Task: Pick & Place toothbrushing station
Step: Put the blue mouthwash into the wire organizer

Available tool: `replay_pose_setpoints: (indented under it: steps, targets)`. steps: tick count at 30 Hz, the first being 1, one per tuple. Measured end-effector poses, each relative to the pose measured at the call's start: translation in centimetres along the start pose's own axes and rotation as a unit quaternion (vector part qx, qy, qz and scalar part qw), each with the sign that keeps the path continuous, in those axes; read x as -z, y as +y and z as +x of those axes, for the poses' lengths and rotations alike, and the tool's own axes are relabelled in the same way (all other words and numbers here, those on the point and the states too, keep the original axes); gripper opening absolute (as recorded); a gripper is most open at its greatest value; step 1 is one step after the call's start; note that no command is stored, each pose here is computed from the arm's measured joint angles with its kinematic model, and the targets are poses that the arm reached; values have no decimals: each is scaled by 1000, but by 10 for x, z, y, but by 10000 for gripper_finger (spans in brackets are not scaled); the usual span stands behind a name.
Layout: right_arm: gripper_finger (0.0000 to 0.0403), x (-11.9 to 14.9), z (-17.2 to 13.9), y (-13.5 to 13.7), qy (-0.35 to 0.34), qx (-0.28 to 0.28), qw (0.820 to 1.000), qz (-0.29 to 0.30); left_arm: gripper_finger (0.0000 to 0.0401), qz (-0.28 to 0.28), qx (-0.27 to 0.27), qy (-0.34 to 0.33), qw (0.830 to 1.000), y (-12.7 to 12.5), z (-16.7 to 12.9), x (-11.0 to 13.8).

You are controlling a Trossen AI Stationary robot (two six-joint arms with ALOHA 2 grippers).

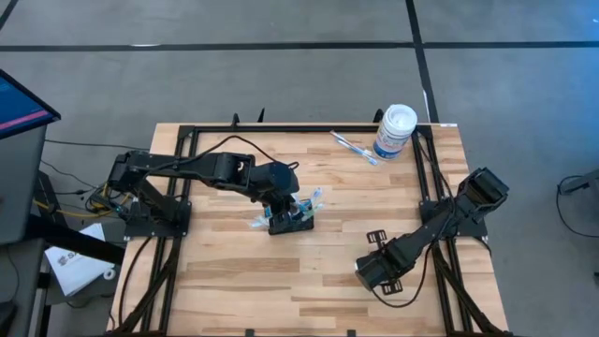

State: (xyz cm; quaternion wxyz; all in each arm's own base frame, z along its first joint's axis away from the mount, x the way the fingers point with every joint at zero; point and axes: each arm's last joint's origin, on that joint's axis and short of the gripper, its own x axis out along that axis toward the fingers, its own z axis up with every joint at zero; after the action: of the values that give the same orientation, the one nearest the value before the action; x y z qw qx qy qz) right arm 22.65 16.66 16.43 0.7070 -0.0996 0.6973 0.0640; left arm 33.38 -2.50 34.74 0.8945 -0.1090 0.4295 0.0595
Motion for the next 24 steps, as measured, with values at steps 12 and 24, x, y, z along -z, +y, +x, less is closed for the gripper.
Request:
replay_pose_setpoints:
  steps: [12, 24]
  targets:
    - [0, 12, -43, -14, -92, 27, 995, 13, 108, 0, 0, 0, 1000, 0, 0, 0]
    - [0, 31, -91, -47, -197, 44, 978, 47, 108, 0, 1, -4, 1000, 0, 0, -1]
